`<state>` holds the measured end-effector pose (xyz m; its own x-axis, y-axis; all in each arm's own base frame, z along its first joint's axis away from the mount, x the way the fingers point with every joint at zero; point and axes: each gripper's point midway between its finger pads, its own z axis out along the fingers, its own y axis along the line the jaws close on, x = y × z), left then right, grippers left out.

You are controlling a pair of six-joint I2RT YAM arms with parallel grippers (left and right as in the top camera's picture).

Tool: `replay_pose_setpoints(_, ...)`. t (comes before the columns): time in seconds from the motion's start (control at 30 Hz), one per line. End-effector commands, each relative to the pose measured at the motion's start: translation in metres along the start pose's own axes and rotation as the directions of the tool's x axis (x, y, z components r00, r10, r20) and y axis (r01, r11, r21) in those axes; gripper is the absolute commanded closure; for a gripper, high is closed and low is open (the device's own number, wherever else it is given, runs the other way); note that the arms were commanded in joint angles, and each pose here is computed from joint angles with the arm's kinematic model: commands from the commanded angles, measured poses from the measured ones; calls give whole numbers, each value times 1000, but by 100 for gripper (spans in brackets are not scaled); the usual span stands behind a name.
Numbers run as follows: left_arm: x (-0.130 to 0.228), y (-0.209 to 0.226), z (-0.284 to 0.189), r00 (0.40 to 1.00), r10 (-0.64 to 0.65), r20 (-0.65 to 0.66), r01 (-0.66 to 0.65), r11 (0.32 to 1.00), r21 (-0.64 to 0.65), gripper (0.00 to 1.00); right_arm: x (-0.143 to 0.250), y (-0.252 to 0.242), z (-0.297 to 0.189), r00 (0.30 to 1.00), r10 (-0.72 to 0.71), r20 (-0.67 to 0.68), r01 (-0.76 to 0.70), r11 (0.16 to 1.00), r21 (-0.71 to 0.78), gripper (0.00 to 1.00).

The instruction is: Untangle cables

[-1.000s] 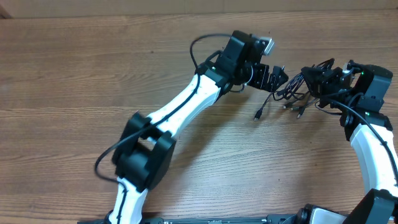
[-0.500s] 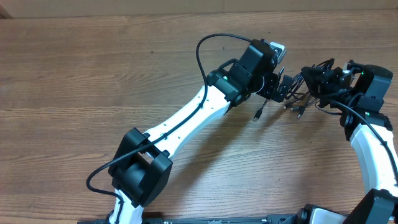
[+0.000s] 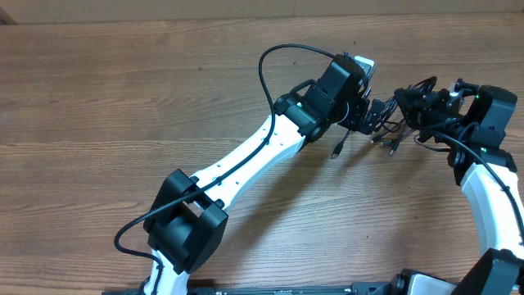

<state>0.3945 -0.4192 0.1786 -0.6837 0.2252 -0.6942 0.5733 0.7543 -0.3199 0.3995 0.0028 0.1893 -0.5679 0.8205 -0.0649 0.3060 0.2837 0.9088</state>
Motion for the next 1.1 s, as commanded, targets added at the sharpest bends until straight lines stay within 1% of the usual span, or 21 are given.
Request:
replay_pose_setpoints(0.0, 0, -8, -1, 999, 39, 5, -39, 999, -2, 0, 3, 17, -4, 999, -36, -16, 35, 998, -47, 96)
replay_pose_setpoints(0.17, 4, -19, 0, 999, 52, 0, -52, 999, 13, 0, 3, 17, -4, 999, -36, -16, 35, 998, -47, 96)
replay_pose_setpoints(0.37, 5, -20, 0, 999, 54, 0, -54, 998, 12, 1, 4, 16, -4, 999, -34, -18, 33, 998, -45, 96)
replay_pose_setpoints(0.57, 3, -14, 0, 998, 55, 11, -54, 998, -26, 0, 5, 14, -4, 999, -26, -22, 25, 999, -37, 96)
replay_pose_setpoints(0.77, 3, -16, 0, 999, 52, 6, -52, 999, -4, 0, 4, 14, -4, 999, -30, -19, 29, 999, -36, 96)
replay_pose_setpoints(0.93, 0, -8, -1, 999, 51, 18, -50, 998, -47, 0, 4, 14, -4, 999, -30, -19, 29, 999, -36, 96)
replay_pose_setpoints(1.07, 1, -6, -1, 999, 46, 11, -45, 998, -40, 0, 4, 14, -4, 998, -55, -17, 55, 998, -36, 96)
